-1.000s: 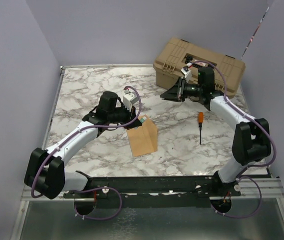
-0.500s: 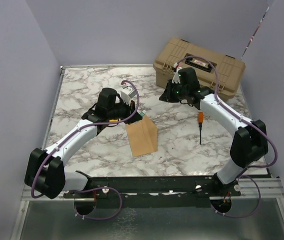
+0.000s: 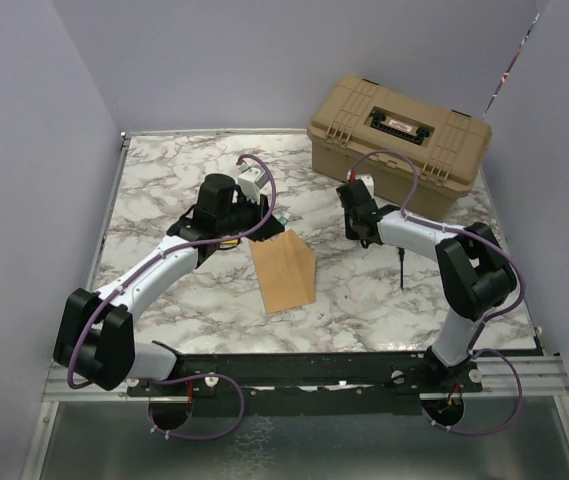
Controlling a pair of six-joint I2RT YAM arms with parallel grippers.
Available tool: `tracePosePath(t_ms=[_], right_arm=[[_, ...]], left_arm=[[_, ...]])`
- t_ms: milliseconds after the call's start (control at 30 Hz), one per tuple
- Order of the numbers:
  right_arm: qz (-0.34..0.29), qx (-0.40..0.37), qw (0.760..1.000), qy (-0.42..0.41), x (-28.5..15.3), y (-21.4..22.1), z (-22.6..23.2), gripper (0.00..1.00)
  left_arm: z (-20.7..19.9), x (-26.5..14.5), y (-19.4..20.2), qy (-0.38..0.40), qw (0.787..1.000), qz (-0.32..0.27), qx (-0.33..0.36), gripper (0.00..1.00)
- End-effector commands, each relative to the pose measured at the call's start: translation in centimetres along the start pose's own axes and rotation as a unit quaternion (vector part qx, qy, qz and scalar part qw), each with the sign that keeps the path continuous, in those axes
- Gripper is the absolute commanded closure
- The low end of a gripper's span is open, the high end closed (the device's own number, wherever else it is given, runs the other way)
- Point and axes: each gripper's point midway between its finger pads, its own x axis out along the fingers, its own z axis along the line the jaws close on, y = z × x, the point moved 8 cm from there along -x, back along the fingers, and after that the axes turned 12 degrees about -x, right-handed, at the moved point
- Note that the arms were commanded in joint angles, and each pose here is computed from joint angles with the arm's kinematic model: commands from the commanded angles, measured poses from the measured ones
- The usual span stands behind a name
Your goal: Place the letter into the envelope and seal it
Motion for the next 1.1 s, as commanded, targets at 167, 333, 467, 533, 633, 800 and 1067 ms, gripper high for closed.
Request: tracePosePath(t_ms=[167,333,467,533,633,800,1067], right_arm=[[-0.052,0.034,0.997,0.044,2.7,0.9,0.4,0.99],[-0.038,0.036,0.998,0.039,3.4,1.4,0.8,0.81],[-0.028,0.042,0.998,0.039,3.4,1.6,0.8,0.68],[-0.027,0.047,0.998,0.037,2.9,1.4,0.7,0.62],[-0.042,0.064,0.997,0.026,1.6,0.4,0.6,0.52],[-0.057,0.084,0.995,0.006,-1.1,-2.0,0.2,0.40],[-0.198,0.104,0.940,-0.257,-8.6,-3.7,2.5,0.28]], left_arm=[[-0.5,0.6,-1.5,0.009,1.000,-0.022,-0.009,1.00],[-0.6,0.7,-1.6,0.013,1.000,-0.021,-0.009,1.00],[-1.0,0.7,-2.4,0.021,0.999,-0.029,-0.006,1.00],[-1.6,0.5,-3.5,0.029,0.999,-0.039,0.001,1.00],[-2.3,0.5,-4.9,0.037,0.998,-0.053,0.010,1.00],[-2.8,0.8,-5.8,0.044,0.997,-0.060,0.003,1.00],[-4.8,0.7,-8.5,0.088,0.984,-0.136,-0.079,1.00]])
